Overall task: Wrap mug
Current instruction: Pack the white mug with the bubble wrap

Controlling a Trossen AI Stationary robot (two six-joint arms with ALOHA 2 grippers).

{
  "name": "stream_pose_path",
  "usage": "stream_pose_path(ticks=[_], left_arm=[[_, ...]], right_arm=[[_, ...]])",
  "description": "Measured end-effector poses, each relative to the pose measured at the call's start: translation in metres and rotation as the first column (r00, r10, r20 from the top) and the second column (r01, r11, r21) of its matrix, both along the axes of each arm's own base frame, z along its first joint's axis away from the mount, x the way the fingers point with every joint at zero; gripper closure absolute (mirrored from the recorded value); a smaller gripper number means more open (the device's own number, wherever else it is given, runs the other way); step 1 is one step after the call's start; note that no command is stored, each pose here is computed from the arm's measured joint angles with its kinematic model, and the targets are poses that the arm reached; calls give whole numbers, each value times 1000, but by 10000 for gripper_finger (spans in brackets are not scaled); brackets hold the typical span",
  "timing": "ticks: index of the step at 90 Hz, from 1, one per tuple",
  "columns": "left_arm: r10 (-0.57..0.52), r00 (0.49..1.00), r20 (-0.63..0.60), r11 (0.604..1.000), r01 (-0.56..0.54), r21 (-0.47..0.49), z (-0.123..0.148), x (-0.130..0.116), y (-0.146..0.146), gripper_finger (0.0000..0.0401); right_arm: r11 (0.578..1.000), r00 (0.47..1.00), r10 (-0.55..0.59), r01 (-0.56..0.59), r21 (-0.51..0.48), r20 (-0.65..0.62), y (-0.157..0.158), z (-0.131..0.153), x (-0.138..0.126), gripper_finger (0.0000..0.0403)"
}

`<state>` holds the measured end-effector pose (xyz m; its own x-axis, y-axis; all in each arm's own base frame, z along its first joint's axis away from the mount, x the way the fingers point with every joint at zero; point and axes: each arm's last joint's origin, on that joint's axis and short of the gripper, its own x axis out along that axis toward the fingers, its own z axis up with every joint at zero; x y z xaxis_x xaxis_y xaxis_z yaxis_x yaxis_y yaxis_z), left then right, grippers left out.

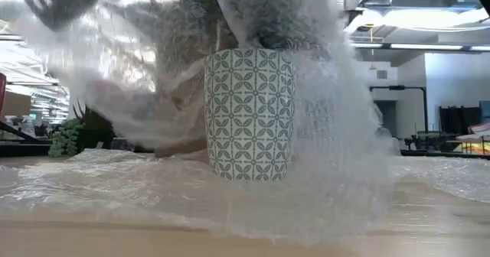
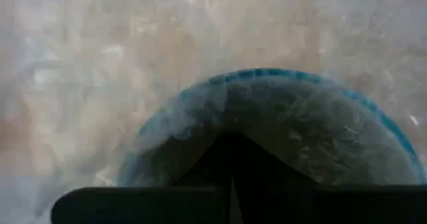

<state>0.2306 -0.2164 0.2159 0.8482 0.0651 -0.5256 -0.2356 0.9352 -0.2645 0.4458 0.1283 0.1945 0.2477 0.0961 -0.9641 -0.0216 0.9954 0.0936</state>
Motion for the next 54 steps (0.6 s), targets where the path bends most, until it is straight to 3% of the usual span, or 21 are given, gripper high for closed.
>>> stream_pose_path(ticks=[10,20,37,45,54], left_arm=[[-31,999,-31,997,29,-66,-1,-5,-5,401],[-65,989,-136,990,47,-130,-7,-17,-10,401],[90,971,-221,990,-111,-83,-29,-37,-11,401],[143,976,-164,988,-149,-24,-43,-34,-11,401],[213,977,2,976,-213,38,-50,-20,-14,401]], right_arm=[[1000,1000,0,0,2,7,0,5,-2,403],[1000,1000,0,0,2,5,-1,6,-2,403],[1000,1000,0,0,2,6,-1,6,-2,403],[1000,1000,0,0,3,9,-1,6,-2,403],[1000,1000,0,0,4,14,-1,6,-2,403]])
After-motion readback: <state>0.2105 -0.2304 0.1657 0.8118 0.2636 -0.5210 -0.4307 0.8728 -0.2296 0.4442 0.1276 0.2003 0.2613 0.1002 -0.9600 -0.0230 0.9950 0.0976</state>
